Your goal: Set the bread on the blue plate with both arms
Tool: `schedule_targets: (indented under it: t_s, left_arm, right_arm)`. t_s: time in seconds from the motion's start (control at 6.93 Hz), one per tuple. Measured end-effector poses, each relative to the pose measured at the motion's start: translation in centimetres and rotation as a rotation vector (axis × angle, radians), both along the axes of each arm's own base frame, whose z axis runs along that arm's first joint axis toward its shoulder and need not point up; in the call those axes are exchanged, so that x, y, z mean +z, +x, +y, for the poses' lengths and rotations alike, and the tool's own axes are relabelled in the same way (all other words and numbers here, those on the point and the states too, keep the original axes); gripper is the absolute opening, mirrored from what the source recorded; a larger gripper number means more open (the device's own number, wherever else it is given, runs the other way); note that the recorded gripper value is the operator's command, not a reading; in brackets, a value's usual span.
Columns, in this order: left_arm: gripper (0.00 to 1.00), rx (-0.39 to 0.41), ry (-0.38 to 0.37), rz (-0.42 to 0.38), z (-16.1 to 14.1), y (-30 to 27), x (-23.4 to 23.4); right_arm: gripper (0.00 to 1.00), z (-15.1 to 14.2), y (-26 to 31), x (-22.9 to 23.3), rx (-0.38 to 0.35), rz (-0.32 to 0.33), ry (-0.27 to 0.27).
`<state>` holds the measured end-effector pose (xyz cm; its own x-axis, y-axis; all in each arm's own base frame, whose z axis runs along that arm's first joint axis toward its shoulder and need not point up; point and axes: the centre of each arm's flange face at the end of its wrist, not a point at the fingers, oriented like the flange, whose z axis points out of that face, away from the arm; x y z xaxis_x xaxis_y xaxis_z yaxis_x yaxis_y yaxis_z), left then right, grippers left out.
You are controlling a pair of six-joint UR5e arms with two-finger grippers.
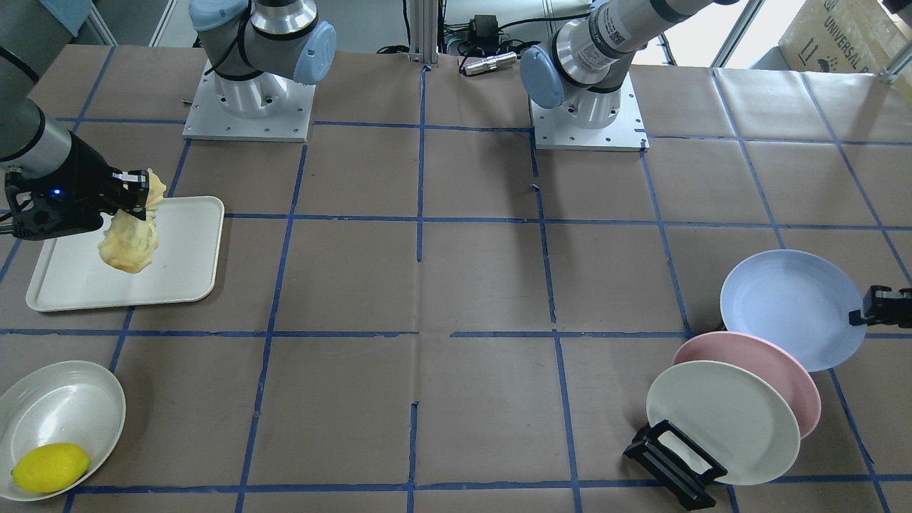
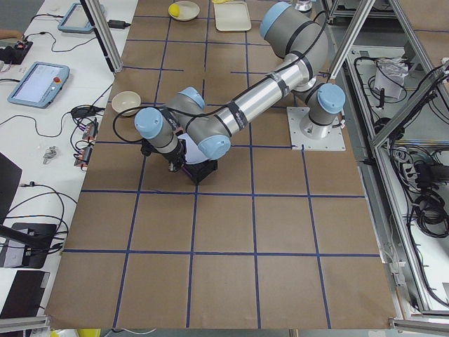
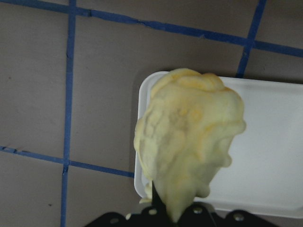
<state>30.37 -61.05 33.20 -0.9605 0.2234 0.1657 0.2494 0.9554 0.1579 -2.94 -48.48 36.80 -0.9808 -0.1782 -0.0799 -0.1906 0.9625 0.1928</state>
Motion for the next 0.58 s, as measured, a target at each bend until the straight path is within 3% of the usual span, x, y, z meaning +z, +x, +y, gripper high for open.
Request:
schedule_targets:
  t_s: [0.29, 0.58]
  left_arm:
    - [0.03, -0.017, 0.014, -0.023, 4.6, -3.8, 5.9]
    - [0.03, -0.031, 0.007, -0.049, 8.3, -13.5, 8.8]
  right_arm:
    - [0.07, -0.5, 3.5, 3.6, -0.036, 0.020, 0.021]
    - [0.07, 0.4, 6.2, 5.5, -0.073, 0.042, 0.013]
